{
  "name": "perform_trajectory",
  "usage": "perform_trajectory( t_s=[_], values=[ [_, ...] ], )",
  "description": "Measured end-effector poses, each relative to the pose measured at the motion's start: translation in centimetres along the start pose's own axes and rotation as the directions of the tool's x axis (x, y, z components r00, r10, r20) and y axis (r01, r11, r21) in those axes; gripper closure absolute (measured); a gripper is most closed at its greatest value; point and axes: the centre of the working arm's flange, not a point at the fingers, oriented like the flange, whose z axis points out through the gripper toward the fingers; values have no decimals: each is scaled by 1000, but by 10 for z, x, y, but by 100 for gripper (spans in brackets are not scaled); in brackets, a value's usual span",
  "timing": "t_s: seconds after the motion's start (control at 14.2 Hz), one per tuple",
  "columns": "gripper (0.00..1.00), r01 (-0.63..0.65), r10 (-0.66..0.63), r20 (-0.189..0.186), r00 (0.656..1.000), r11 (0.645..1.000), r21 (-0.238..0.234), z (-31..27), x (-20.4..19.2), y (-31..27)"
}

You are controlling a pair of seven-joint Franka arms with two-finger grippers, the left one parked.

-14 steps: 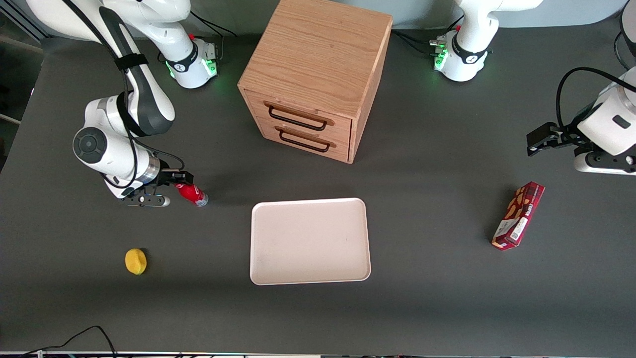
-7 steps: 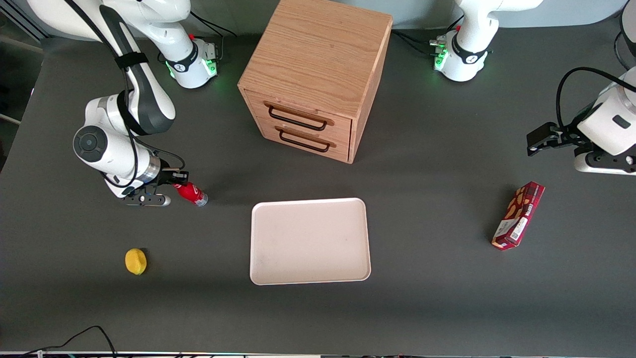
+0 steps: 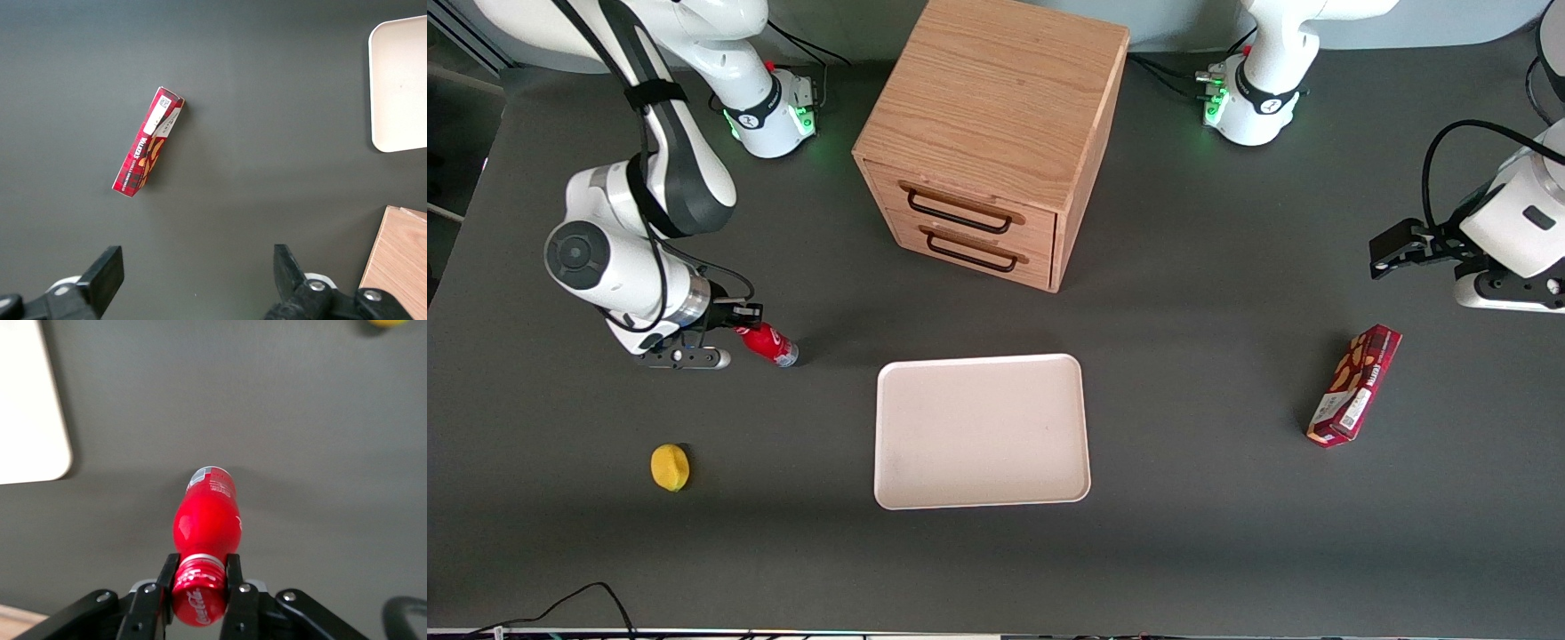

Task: Place coke bottle on tray
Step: 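Lift the bottle and carry it over the cream tray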

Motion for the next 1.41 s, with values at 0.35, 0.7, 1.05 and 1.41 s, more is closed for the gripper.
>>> perform_trajectory(
  t_s=[0.35,0.7,1.05,1.41],
  values=[
    [68,5,-2,-116,993,1000,28,-97,7,-43],
    [68,62,-54,-232,971,998,25,-141,13,-127],
    [68,76,-54,-234,971,994,83,-124,63,-159],
    [68,63,-43,-177,983,992,107,-70,105,-166]
  ],
)
